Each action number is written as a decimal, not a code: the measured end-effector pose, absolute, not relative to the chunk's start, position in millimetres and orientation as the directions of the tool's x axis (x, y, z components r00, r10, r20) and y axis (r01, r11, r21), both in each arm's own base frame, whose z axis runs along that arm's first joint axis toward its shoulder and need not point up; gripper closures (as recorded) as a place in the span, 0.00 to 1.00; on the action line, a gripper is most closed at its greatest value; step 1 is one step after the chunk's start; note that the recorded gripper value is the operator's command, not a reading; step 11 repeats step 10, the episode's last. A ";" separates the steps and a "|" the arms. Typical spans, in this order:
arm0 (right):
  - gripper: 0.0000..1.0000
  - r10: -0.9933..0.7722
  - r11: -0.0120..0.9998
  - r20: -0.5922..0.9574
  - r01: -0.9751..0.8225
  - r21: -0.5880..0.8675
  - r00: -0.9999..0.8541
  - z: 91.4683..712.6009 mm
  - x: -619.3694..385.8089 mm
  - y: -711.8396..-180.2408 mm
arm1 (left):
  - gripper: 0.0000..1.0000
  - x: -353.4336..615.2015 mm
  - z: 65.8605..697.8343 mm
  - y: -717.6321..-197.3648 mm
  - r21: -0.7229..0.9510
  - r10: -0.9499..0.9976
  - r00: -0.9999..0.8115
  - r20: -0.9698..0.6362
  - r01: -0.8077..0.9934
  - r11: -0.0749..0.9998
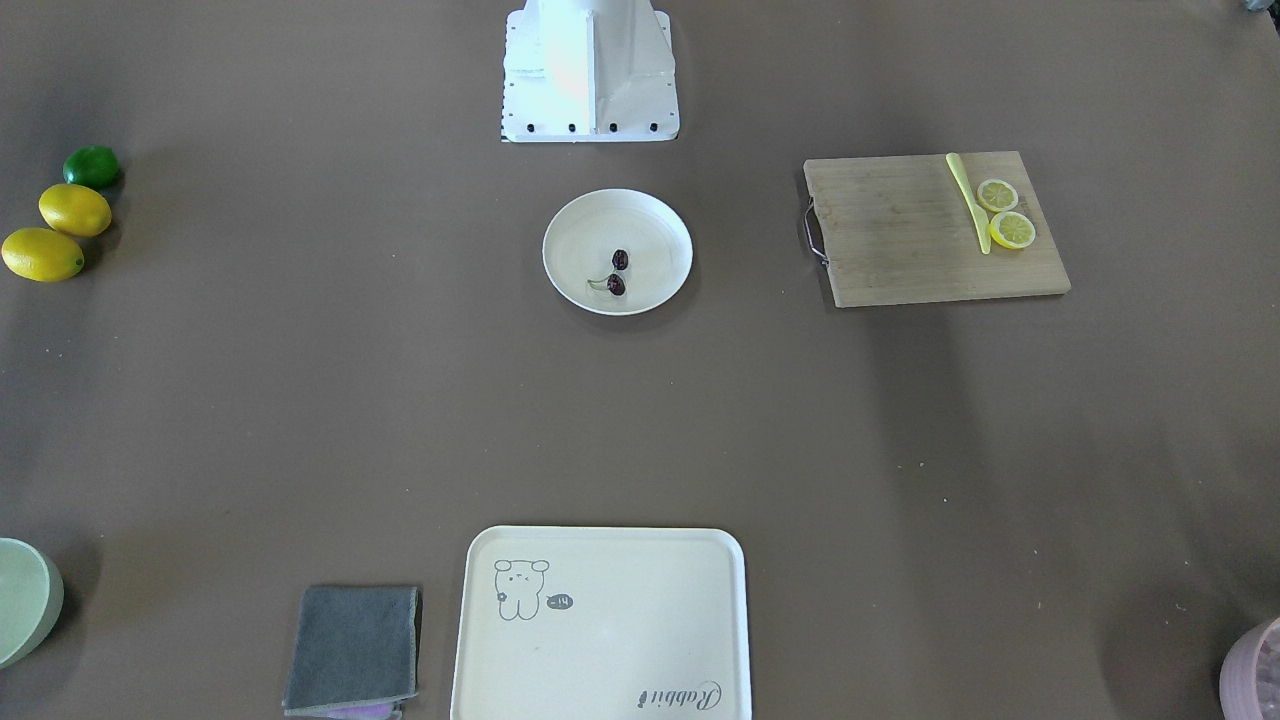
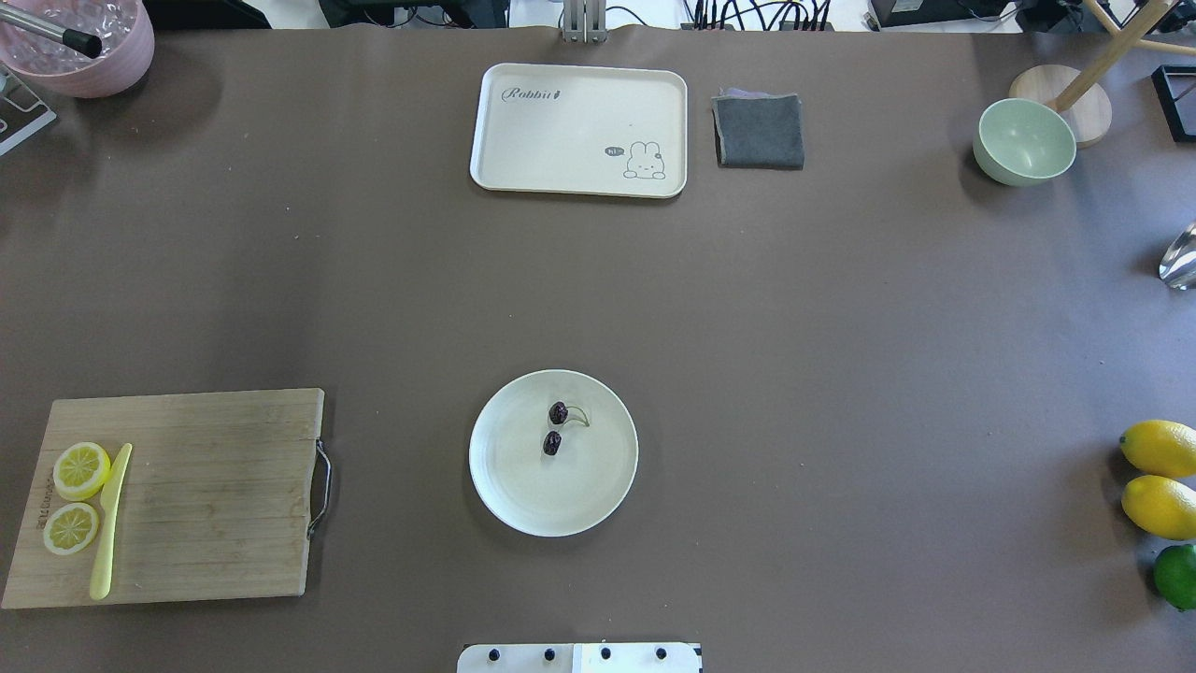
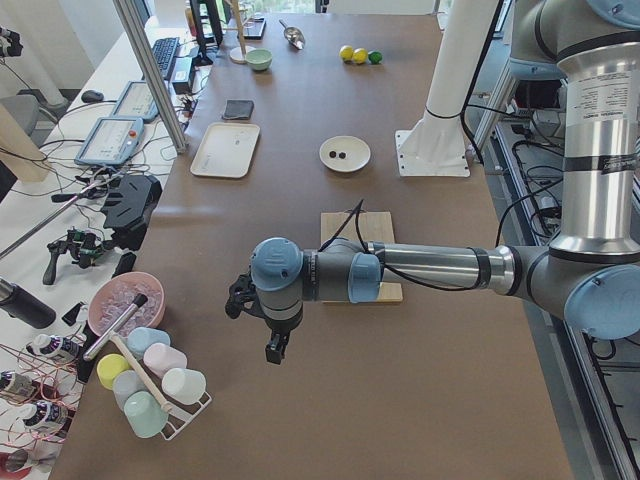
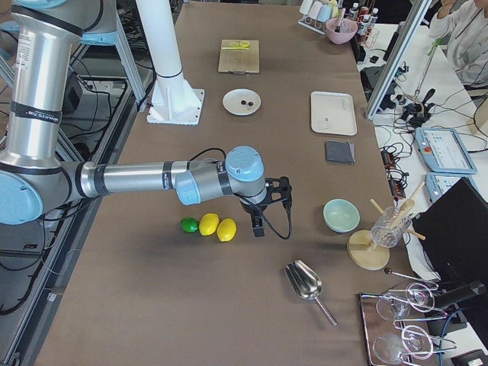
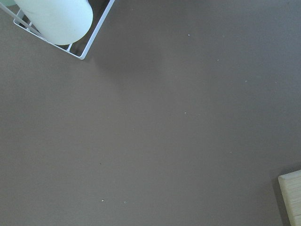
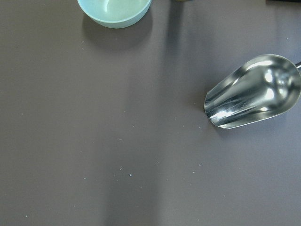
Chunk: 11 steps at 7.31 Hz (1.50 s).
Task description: Place red cherry on plate
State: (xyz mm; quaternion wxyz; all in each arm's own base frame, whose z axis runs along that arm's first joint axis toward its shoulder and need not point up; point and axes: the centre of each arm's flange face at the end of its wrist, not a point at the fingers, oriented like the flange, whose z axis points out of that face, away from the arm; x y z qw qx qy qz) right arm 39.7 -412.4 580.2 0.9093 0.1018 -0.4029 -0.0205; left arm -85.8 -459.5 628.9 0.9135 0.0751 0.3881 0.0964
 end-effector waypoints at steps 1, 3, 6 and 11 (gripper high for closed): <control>0.00 -0.118 0.978 0.724 -0.045 0.202 0.679 583.5 42.1 -411.4 | 0.02 -85.7 624.8 -457.7 0.220 0.240 0.680 -0.693 -0.118 0.968; 0.00 -0.110 0.979 0.716 -0.048 0.197 0.690 589.0 45.0 -411.4 | 0.02 -85.9 634.8 -452.8 0.201 0.226 0.680 -0.698 -0.117 0.973; 0.00 -0.086 0.979 0.711 -0.072 0.189 0.698 590.2 55.4 -413.0 | 0.02 -89.7 626.3 -446.9 0.215 0.229 0.683 -0.693 -0.108 0.971; 0.00 -0.119 0.982 0.697 -0.020 0.189 0.707 603.0 45.7 -404.3 | 0.02 -97.6 618.9 -450.5 0.230 0.230 0.693 -0.684 -0.095 0.968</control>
